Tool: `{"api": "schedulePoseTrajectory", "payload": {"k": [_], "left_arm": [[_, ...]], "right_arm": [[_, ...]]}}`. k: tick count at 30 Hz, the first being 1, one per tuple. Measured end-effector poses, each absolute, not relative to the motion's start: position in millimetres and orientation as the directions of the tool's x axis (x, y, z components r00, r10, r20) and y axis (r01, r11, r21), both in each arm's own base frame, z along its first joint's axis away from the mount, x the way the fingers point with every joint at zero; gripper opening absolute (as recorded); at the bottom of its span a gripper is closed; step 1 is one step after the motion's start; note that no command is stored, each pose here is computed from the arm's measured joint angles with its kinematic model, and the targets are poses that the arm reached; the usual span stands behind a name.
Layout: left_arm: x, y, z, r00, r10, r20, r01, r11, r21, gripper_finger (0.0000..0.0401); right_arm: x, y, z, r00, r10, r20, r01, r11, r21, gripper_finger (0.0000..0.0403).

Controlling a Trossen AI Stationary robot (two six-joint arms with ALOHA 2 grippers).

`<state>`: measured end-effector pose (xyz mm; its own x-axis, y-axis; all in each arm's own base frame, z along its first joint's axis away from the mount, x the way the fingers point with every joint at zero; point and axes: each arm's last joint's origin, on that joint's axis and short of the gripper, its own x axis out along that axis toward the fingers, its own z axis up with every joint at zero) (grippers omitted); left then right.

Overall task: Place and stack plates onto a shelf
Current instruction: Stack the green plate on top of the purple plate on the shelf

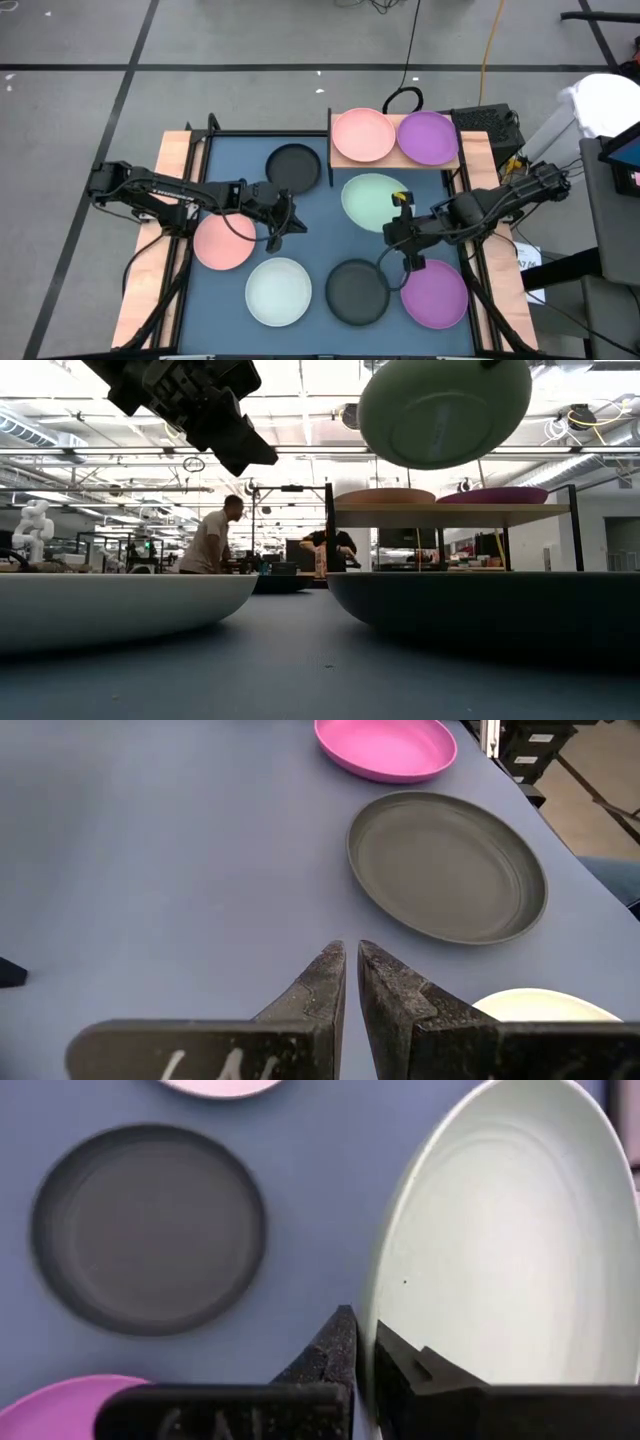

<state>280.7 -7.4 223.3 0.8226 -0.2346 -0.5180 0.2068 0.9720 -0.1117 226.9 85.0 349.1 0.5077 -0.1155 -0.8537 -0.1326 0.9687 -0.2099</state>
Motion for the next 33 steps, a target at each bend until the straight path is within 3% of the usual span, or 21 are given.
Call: {"api": "schedulePoseTrajectory", "payload": {"k": [13, 33], "left_arm": [[281, -7, 222, 0.821, -0.234, -0.521, 0.206, 0.972, -0.112, 0.0035], [281, -7, 222, 0.821, -0.234, -0.521, 0.203, 0.972, -0.116, 0.0035]], "right_arm": [[216, 66, 360, 0.423, -0.305, -0.853, 0.002, 0.942, -0.335, 0.0], [211, 22, 359, 0.264, -0.469, -0.843, 0.089, 0.882, -0.463, 0.0]]}}
